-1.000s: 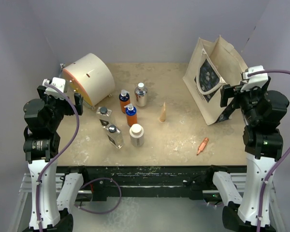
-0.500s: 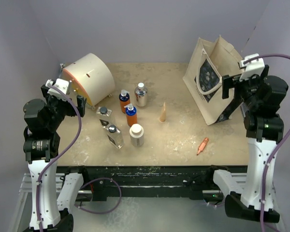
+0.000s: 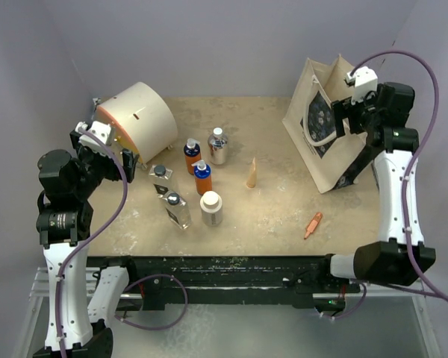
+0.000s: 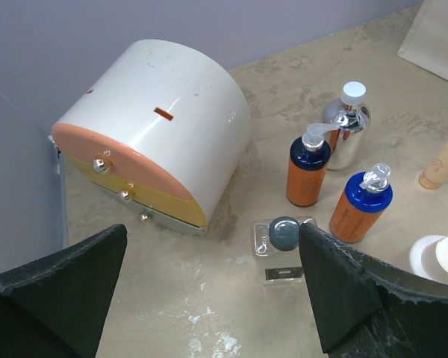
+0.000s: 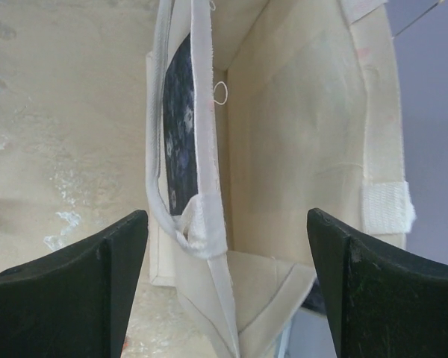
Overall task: Place the personal care products into the canvas bag
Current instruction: Move the canvas bag to the center of the board.
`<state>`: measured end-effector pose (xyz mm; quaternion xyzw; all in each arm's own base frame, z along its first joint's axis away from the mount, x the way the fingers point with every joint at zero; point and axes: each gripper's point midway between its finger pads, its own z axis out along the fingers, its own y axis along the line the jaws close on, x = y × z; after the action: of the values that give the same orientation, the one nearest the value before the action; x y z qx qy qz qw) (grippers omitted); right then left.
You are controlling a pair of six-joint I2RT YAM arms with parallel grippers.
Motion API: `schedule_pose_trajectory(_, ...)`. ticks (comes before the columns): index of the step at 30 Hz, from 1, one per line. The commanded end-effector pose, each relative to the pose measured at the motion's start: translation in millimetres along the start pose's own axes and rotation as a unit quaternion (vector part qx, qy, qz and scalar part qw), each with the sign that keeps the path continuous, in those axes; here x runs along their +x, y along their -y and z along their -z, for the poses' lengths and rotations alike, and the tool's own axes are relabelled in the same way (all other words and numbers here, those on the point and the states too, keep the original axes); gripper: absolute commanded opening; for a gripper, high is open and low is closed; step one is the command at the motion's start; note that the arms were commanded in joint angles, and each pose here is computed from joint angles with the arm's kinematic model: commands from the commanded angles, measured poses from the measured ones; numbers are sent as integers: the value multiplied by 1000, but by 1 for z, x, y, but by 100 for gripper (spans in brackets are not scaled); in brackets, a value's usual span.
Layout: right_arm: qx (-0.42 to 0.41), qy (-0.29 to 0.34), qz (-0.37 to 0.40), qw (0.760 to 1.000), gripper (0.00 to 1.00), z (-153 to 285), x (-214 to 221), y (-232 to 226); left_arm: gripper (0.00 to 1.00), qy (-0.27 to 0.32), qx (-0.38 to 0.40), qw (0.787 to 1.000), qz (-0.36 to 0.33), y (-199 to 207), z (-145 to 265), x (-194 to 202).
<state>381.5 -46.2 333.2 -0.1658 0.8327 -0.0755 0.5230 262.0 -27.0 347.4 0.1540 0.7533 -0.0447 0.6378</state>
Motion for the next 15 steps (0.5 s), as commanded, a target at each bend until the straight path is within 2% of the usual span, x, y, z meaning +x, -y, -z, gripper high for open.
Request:
schedule_pose_trajectory(1,-12,-1,27,1000,86,-13,-11,2,99,23,13,1000,-12,3,4,-20)
schedule_pose_trajectory(3,-24,-15,32,999,81,-25,-5,-3,99,22,14,1000,-9,4,5,-20)
schedule_pose_trajectory(6,-45,-36,38,998,66,-38,5,-14,99,22,15,1000,-7,5,5,-18)
schedule_pose_trajectory(15,-122,-39,69,989,5,-30,-4,-81,99,1,28,1000,-10,10,7,-4)
